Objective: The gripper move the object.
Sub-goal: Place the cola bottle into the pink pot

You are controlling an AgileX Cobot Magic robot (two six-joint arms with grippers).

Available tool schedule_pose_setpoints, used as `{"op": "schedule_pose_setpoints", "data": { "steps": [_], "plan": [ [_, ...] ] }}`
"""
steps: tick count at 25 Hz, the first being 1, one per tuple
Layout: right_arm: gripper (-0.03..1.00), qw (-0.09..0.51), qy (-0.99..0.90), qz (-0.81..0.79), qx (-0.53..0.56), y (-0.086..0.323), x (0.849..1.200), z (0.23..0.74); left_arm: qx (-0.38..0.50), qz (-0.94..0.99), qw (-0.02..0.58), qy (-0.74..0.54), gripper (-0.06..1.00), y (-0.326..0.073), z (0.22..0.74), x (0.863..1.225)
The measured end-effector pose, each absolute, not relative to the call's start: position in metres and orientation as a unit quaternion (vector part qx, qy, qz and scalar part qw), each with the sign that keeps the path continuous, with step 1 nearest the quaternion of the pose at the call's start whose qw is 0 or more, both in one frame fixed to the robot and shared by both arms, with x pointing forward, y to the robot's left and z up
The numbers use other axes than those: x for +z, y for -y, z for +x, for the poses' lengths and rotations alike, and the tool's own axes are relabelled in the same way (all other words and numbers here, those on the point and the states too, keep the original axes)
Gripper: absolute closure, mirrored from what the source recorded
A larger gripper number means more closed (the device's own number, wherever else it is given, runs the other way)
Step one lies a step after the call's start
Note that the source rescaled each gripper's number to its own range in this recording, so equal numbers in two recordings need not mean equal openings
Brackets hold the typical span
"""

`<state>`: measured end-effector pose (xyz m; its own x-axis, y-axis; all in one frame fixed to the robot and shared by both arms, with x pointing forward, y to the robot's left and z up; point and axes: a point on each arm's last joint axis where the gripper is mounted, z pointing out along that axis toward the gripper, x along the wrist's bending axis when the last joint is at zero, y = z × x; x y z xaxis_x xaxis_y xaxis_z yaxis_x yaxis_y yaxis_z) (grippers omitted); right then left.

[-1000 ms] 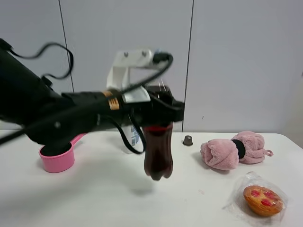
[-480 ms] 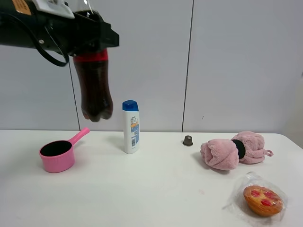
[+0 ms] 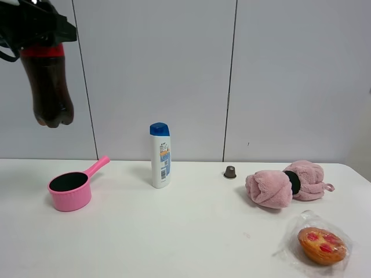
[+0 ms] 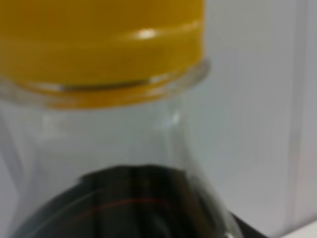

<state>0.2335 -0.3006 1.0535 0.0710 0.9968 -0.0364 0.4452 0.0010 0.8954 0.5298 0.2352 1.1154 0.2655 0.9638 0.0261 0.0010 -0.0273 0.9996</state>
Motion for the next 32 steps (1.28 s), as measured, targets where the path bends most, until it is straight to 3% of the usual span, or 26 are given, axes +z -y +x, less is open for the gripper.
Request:
{"op": "schedule_pose_setpoints", "data": {
  "steps": [10, 23, 32],
  "plan": [
    [-0.03, 0.396, -0.586, 0.615, 0.348, 0.301, 1.054, 0.234, 0.49, 0.521, 0.51, -0.478, 0.93, -0.298, 0.547, 1.106],
    [-0.03, 0.396, -0.586, 0.615, 0.348, 0.301, 1.054, 0.234, 0.419, 0.539, 0.512, -0.522, 0.93, -0.287, 0.587, 1.04],
    [-0.03, 0.396, -0.586, 0.615, 0.348, 0.301, 1.054, 0.234, 0.422, 0.535, 0.549, -0.485, 0.93, -0.272, 0.593, 1.037]
  ]
}}
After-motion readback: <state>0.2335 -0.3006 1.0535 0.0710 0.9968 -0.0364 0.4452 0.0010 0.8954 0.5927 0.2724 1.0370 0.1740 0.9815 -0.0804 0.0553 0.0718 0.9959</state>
